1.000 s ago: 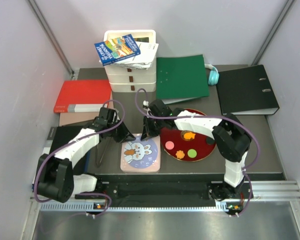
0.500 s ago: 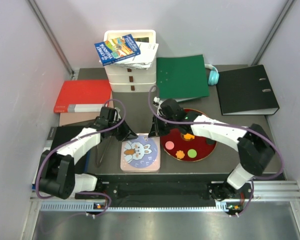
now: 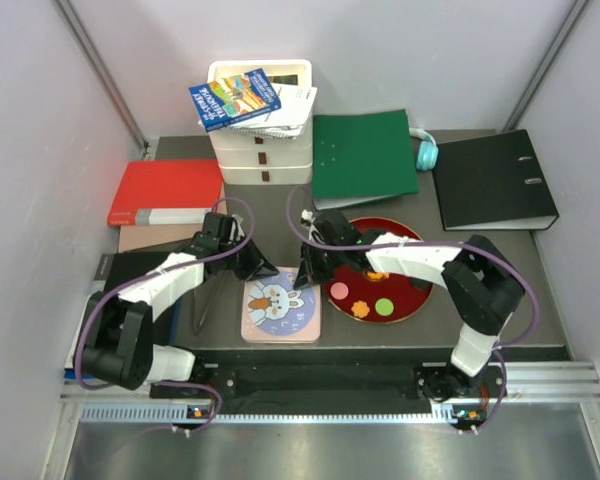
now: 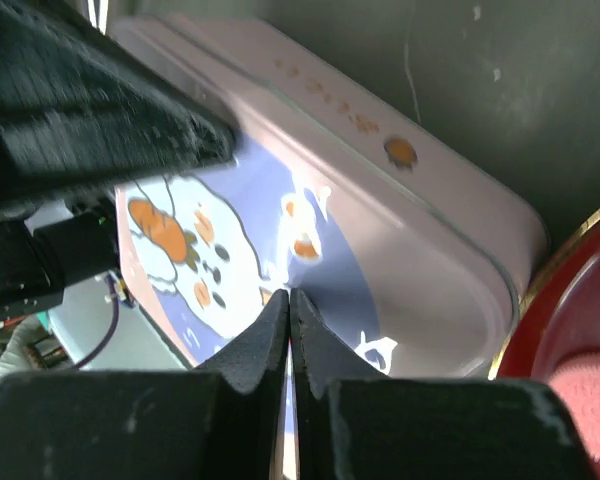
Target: Pack the cookies
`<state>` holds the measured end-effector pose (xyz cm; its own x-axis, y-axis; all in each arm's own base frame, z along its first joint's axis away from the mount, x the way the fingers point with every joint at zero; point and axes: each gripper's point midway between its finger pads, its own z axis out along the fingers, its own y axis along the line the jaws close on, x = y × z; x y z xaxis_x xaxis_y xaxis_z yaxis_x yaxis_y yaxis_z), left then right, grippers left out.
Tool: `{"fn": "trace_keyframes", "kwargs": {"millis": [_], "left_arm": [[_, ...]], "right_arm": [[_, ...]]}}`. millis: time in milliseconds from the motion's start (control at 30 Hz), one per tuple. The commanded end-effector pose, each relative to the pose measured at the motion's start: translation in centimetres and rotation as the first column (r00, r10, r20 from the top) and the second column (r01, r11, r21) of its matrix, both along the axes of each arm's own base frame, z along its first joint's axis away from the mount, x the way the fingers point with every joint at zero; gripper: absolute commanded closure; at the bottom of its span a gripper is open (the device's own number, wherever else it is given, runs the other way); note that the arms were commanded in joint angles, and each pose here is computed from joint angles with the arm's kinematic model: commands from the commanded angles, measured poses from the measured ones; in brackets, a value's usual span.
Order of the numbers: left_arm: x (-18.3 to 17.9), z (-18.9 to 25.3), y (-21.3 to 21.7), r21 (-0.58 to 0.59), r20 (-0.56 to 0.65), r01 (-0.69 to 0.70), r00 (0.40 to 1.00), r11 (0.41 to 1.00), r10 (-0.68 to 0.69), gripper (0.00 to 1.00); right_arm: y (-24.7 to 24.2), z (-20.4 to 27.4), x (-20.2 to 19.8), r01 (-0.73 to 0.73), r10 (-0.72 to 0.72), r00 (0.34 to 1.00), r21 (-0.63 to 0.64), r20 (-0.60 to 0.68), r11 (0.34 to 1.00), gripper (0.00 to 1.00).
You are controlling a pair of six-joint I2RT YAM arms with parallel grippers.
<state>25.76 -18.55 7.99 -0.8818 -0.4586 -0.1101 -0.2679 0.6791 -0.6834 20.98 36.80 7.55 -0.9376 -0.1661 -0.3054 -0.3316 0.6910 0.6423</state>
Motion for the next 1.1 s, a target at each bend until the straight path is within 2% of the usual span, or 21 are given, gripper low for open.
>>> {"fn": "trace_keyframes", "kwargs": {"millis": [0,233,467,567,633,733,767,867,1033,1067], "left_arm": [[-1.2,-5.3,3.4,0.205,-0.098,-0.059,0.992,0.977,0.08,0.88],[-0.6,-5.1,3.2,0.202,-0.091,-0.063,0.992,0.977,0.082,0.88],[2.3,0.4,3.0,0.171,0.065,-0.103,0.993,0.98,0.094,0.86],[3.3,3.0,3.0,0.178,0.113,-0.099,0.99,0.979,0.08,0.8],[4.0,4.1,3.5,0.212,0.151,-0.112,0.985,0.971,0.081,0.75],[4.0,4.6,4.5,0.272,0.165,-0.112,0.984,0.956,0.068,0.69],[4.0,4.4,5.1,0.303,0.162,-0.124,0.984,0.945,0.077,0.68],[3.8,4.6,5.5,0.336,0.155,-0.11,0.986,0.935,0.061,0.68],[3.5,4.8,5.5,0.337,0.17,-0.085,0.985,0.937,0.028,0.7],[3.5,4.9,5.6,0.343,0.174,-0.09,0.984,0.935,0.031,0.68]], "right_arm": [[-0.5,-2.0,1.0,0.026,-0.026,1.0,-0.081,-0.001,0.996,1.0],[-0.2,1.8,2.3,0.04,-0.038,0.991,-0.014,0.126,0.999,1.0],[-0.7,9.7,3.6,0.09,-0.118,0.95,0.11,0.289,0.99,1.0],[-1.2,13.2,4.1,0.107,-0.153,0.923,0.148,0.352,0.983,0.99],[-1.9,14.7,4.1,0.11,-0.159,0.909,0.145,0.386,0.983,0.92],[-2.9,16.6,4.6,0.13,-0.177,0.878,0.135,0.444,0.982,0.68],[-3.5,17.5,4.7,0.148,-0.193,0.866,0.131,0.461,0.98,0.57],[-4.9,18.7,4.7,0.167,-0.201,0.839,0.114,0.506,0.979,0.49],[-7.2,19.9,4.5,0.213,-0.237,0.791,0.109,0.564,0.971,0.46],[-7.8,19.8,4.6,0.232,-0.247,0.78,0.1,0.576,0.967,0.41]]}}
